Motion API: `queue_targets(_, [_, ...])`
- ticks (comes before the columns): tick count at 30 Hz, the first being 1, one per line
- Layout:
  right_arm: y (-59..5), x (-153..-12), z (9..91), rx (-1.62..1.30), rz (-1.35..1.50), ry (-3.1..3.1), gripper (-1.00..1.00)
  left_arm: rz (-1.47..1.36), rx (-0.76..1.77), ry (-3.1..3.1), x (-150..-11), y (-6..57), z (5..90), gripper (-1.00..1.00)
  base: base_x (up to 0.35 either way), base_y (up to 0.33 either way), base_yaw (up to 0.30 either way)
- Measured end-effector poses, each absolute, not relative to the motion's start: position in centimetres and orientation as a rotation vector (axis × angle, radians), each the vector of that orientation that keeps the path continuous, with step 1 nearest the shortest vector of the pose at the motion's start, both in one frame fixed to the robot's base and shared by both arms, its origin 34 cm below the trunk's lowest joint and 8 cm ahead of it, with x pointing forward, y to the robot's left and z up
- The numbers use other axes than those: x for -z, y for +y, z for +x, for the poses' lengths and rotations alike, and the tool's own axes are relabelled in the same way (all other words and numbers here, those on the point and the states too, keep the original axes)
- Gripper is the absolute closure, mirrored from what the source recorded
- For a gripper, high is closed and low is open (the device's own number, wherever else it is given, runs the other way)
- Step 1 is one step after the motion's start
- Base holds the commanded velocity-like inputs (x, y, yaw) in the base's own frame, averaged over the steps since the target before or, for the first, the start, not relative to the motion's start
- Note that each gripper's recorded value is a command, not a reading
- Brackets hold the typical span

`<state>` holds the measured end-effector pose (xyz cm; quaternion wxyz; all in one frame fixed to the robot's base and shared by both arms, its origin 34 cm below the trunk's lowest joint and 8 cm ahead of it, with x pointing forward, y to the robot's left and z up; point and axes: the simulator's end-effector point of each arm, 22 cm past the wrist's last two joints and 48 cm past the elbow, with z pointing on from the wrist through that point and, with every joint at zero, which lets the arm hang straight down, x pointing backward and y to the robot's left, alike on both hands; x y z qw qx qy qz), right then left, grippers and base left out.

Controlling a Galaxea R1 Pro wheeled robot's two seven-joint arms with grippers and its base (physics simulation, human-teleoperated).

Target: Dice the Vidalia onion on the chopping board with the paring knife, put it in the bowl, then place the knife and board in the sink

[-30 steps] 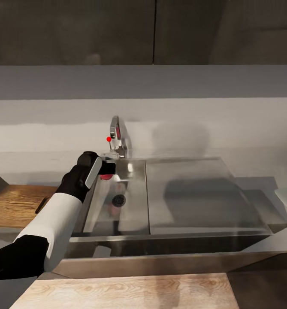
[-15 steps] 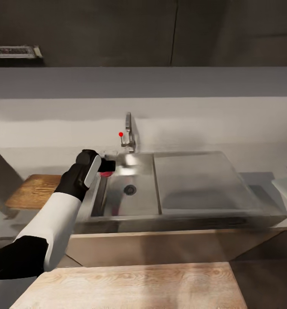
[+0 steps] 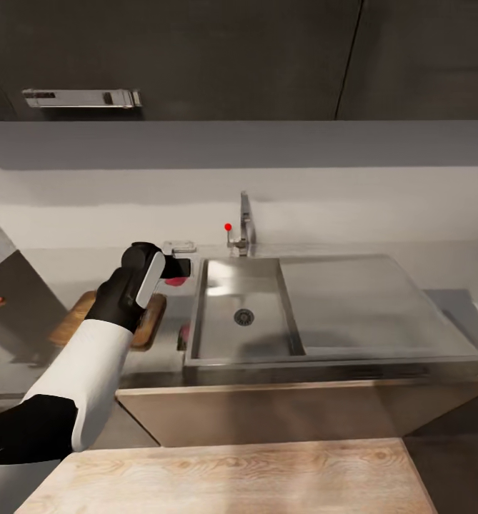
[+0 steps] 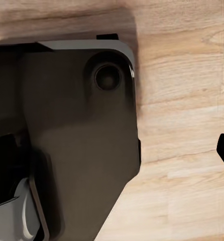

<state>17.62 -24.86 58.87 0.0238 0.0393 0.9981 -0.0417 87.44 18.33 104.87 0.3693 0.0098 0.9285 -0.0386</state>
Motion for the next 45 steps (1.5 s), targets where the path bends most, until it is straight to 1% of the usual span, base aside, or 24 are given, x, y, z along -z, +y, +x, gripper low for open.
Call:
queue_targets(5, [-24.9,-58.9,18.0,0.128,0.122,3.081,-1.0,0.025,0.098,2.382,-105.2,18.4,87.3,1.0,-0.074,0.299,0.0])
queue_targets(10, [-24.9,-59.0,18.3,0.128,0.122,3.073,-1.0,0.024,0.095,2.385,-105.3,18.5,87.2,1.0,-0.211,0.23,0.036])
queue_targets(17, [-24.8,-59.0,18.7,0.125,0.123,3.063,-1.0,0.024,0.095,2.385,-105.6,18.5,87.0,1.0,-0.248,0.2,0.175])
queue_targets(21, [-24.7,-59.1,18.9,0.124,0.123,3.058,-1.0,0.024,0.093,2.392,-105.5,18.5,86.8,1.0,-0.104,0.154,0.209])
queue_targets(32, [-24.8,-59.2,19.2,0.128,0.124,3.049,-1.0,0.024,0.089,2.414,-105.0,18.6,86.4,1.0,0.108,0.065,0.199])
queue_targets(37, [-24.8,-59.2,19.2,0.128,0.123,3.049,-1.0,0.026,0.088,2.427,-104.5,18.5,86.2,1.0,0.185,-0.07,0.028])
queue_targets(45, [-24.8,-59.1,19.2,0.128,0.124,3.049,-1.0,0.035,0.093,2.461,-103.1,17.8,85.8,1.0,0.022,-0.019,0.002])
